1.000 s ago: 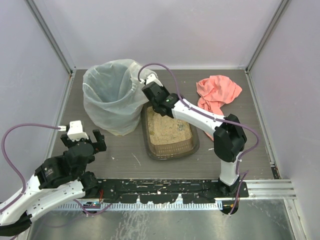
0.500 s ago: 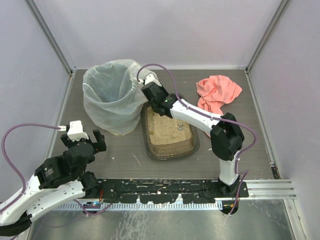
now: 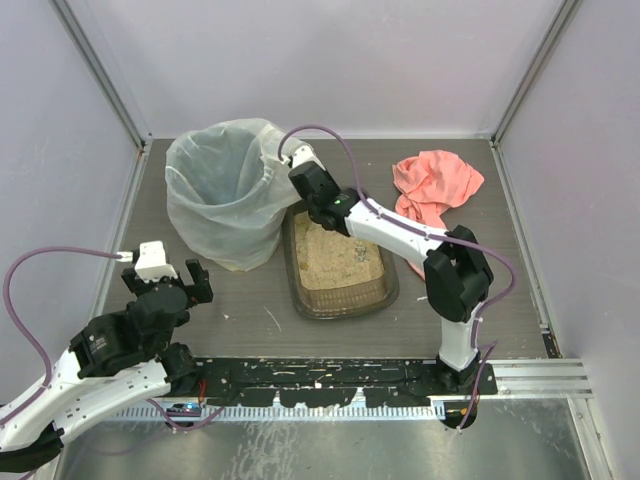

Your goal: Clean the litter box

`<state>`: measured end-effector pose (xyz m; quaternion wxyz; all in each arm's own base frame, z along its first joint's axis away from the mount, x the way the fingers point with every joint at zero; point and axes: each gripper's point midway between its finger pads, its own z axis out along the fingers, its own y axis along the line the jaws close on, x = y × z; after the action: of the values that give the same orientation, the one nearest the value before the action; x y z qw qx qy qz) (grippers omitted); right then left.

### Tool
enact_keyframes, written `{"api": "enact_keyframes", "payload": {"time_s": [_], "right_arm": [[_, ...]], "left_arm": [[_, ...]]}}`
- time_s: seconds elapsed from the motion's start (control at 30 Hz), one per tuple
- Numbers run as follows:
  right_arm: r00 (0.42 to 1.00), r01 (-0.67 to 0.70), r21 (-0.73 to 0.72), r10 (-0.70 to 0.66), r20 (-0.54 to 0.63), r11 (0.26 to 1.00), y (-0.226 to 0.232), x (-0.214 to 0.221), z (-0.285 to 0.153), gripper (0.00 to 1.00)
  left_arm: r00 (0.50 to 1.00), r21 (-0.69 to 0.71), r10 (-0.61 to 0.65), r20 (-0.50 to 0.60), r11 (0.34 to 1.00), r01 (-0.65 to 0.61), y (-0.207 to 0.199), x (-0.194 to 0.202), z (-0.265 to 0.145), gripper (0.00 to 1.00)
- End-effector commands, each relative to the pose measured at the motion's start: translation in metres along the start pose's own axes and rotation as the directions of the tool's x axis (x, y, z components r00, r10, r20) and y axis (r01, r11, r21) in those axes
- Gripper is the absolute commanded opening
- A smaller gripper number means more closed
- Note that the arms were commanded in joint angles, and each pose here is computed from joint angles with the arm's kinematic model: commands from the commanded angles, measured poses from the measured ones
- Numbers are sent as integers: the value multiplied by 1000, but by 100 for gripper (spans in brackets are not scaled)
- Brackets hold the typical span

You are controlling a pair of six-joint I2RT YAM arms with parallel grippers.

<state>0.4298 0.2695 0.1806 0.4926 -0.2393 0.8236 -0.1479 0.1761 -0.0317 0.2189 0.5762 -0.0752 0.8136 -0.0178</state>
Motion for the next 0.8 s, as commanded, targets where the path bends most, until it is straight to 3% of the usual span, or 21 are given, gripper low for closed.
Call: {"api": "enact_keyframes", "payload": {"time_s": [0.0,0.43,0.77], "right_arm": [[984,-149,-136,161,78,979,7,-22,-10,1],[949,-264,-281,301,97,923,-1,-35,-28,1],[866,-440,-418,499,38,795,-29,-19,-25,1]], "left_arm": [[999,13,-27,26,1000,27,-4,-7,1,98],[1000,15,-19,21,1000,19,-6,-6,1,98],[1000,14,-16,20,1000,16,-7,-6,2,98]]}}
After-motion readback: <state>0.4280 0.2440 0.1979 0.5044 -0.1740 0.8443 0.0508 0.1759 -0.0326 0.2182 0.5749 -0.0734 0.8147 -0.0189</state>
